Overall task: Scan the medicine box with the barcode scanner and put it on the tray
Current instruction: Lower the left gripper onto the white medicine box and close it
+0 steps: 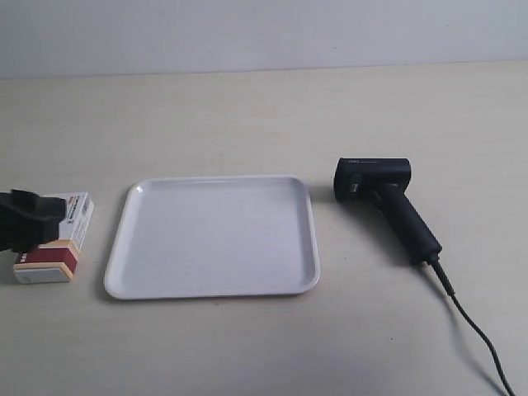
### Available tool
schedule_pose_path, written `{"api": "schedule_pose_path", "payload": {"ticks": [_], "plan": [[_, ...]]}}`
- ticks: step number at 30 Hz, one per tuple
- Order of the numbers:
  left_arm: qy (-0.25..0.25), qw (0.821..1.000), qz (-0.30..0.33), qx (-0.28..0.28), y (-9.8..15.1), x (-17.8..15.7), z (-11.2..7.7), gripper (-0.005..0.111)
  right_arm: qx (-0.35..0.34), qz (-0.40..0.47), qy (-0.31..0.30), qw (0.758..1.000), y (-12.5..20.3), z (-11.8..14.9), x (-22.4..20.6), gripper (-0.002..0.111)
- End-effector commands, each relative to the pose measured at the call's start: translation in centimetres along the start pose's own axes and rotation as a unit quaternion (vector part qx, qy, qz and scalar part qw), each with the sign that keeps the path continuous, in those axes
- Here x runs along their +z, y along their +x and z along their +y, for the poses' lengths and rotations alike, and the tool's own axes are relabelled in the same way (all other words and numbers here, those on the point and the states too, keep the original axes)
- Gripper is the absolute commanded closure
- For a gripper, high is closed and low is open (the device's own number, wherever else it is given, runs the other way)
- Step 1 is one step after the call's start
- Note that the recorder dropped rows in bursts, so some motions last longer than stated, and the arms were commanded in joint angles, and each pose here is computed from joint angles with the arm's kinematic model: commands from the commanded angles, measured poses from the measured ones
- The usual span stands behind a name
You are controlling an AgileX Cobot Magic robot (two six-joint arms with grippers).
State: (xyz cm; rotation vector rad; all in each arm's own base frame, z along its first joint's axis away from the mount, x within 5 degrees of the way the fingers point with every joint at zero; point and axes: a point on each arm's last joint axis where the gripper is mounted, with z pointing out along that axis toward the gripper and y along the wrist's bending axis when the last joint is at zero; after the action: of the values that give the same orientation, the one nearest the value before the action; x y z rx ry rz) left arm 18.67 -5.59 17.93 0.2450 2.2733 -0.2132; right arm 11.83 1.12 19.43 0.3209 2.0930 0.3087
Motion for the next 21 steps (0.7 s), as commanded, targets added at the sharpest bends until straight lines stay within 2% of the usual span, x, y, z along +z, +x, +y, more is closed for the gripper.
{"api": "schedule_pose_path", "payload": {"ticks": [1,5,12,21], "plan": [[0.008,0.998,0.036,0.044,0.1,2.5,-0.2,0.001,-0.008,-0.003,0.004,1.000,-0.6,0.2,0.5,0.108],[0.004,0.997,0.059,0.043,0.7,4.7,0.6,0.002,-0.023,-0.011,-0.021,0.999,-0.6,0.9,0.5,0.108],[-0.019,0.999,0.050,-0.009,1.5,6.7,3.3,0.002,-0.055,-0.012,-0.076,0.996,-0.3,2.5,0.4,0.108],[0.004,0.999,0.049,0.015,2.7,8.6,3.4,0.006,-0.069,-0.011,-0.100,0.993,-0.1,3.1,0.3,0.108]]}}
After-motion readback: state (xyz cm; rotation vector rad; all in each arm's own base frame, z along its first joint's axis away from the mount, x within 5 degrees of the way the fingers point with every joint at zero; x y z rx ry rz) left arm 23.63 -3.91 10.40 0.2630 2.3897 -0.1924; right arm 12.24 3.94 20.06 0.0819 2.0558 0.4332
